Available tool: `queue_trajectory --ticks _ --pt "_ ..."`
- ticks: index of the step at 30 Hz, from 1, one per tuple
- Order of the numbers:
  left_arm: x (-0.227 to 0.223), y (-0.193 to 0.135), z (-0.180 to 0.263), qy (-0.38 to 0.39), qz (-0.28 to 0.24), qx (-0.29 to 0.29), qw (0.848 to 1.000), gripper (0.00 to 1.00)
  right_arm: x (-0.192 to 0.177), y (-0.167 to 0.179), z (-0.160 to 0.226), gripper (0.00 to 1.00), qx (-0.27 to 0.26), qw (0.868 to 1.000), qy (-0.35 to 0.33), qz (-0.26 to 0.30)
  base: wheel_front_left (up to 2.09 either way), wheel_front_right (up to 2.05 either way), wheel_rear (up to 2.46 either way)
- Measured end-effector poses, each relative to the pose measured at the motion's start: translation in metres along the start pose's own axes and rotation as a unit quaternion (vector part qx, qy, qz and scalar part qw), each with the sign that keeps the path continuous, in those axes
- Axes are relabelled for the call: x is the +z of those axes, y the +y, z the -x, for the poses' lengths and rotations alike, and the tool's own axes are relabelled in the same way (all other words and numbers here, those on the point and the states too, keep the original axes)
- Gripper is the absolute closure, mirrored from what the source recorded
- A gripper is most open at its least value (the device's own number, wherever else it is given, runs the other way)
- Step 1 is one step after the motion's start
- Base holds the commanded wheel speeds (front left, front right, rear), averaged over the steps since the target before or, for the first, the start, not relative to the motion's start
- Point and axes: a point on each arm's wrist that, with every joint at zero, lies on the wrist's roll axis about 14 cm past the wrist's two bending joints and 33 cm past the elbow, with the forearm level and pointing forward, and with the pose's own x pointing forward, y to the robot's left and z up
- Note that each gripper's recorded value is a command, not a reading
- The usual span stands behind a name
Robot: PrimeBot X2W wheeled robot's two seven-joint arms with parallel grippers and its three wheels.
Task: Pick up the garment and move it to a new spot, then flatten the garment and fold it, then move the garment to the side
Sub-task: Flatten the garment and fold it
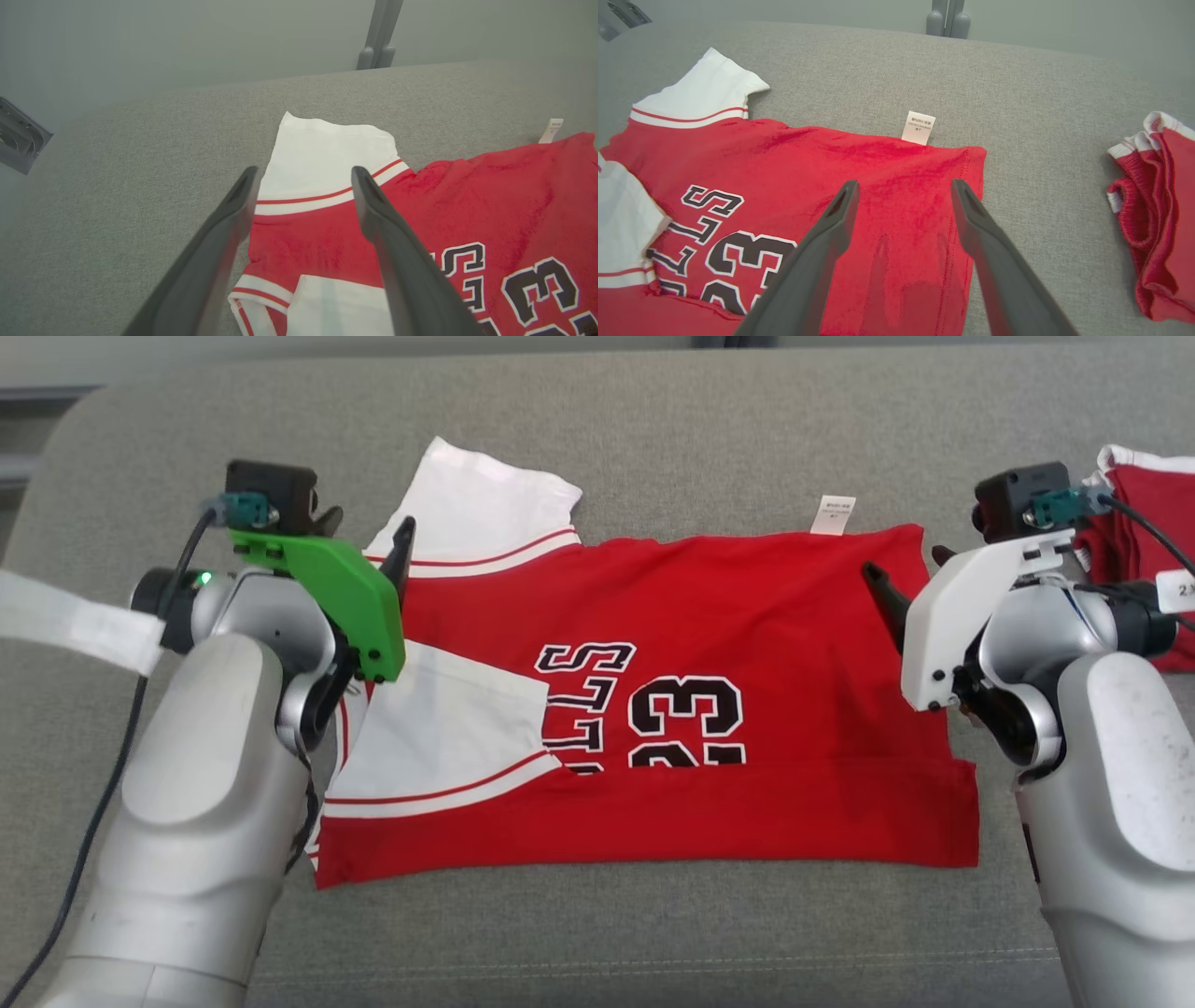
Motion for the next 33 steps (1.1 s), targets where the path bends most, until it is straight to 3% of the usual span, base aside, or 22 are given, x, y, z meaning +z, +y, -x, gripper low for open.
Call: queue_trajectory --ticks 8,18,26,33 --pt "-0.006 0.005 -0.059 0.074 -0.048 0.0 0.996 0.0 -0.015 -0.035 -0.033 0.0 -0.025 0.997 0.075 0.026 0.0 0.0 0.0" --pt "-0.025 0.023 -0.122 0.128 -0.078 0.038 0.988 0.0 -0.025 -0.061 -0.07 0.0 -0.038 0.993 0.104 0.031 0.0 0.0 0.0" --pt "-0.057 0.03 -0.151 0.159 -0.078 0.052 0.983 0.0 -0.052 -0.073 -0.084 0.0 -0.045 0.991 0.126 0.025 0.0 0.0 0.0" --pt "-0.057 0.036 -0.163 0.157 -0.076 0.075 0.982 0.0 -0.065 -0.078 -0.083 0.0 -0.049 0.989 0.14 0.025 0.0 0.0 0.0"
